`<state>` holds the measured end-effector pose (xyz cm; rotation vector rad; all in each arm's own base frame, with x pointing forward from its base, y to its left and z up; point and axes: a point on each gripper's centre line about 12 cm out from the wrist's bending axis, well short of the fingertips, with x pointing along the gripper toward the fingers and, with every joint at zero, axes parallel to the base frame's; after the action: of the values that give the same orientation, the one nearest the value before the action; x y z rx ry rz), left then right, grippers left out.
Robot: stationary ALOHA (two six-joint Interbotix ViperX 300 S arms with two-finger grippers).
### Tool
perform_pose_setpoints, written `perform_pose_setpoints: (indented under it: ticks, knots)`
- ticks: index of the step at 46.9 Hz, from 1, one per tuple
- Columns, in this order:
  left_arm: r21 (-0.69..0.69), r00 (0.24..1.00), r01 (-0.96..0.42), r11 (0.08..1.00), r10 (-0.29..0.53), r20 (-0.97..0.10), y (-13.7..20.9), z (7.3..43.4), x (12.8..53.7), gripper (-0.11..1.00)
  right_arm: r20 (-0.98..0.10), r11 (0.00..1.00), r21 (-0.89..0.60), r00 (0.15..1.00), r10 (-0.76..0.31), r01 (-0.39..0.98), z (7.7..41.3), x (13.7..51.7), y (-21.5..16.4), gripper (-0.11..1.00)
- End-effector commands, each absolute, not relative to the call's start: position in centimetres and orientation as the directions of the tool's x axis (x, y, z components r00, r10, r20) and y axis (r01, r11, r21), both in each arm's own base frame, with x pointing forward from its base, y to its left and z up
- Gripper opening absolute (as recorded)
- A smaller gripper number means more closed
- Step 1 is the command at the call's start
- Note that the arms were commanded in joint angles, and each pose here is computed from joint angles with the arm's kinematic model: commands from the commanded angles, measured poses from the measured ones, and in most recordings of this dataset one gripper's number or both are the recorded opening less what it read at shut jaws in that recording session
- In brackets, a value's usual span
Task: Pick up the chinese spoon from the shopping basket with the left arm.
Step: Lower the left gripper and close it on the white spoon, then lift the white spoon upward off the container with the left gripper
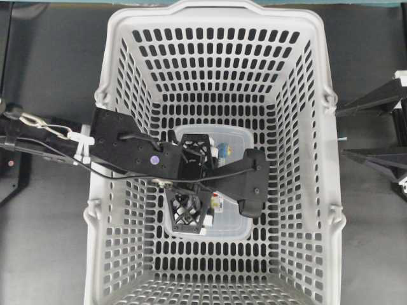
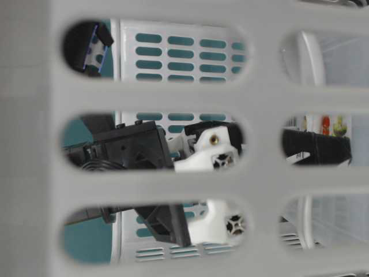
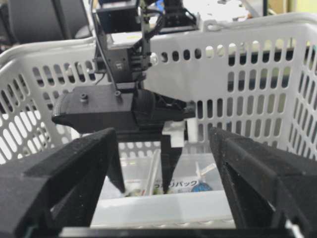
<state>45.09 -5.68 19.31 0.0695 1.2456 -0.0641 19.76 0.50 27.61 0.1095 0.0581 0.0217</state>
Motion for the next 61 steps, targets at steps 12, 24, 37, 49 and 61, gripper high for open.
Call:
perform_pose_setpoints:
  ticks: [12, 24, 37, 49, 61]
  knots:
    - [0.016, 0.353, 0.080, 0.997, -0.013, -0.936, -5.8, 20.1, 45.5, 0.11, -0.038, 0.993, 0.115, 0.999, 0.026, -0.022, 28.3, 20.0, 0.5, 0.71]
    - [0.003, 0.387, 0.053, 0.999, -0.017, -0.922, -5.9, 22.3, 45.8, 0.12, -0.040, 0.993, 0.116, 0.999, 0.026, -0.021, 28.3, 20.0, 0.5, 0.71]
    - [-0.029, 0.397, -0.028, 0.999, -0.016, -0.918, -5.9, 27.5, 45.5, 0.12, -0.035, 0.993, 0.119, 0.999, 0.026, -0.021, 28.4, 20.0, 0.5, 0.71]
    - [-0.031, 0.395, -0.039, 0.999, -0.013, -0.919, -5.9, 32.9, 45.6, 0.12, -0.037, 0.993, 0.119, 0.999, 0.026, -0.022, 28.4, 20.0, 0.5, 0.71]
    - [-0.034, 0.406, -0.033, 0.999, -0.018, -0.914, -6.4, 37.0, 45.1, 0.12, -0.038, 0.993, 0.119, 0.999, 0.026, -0.021, 28.3, 20.0, 0.5, 0.71]
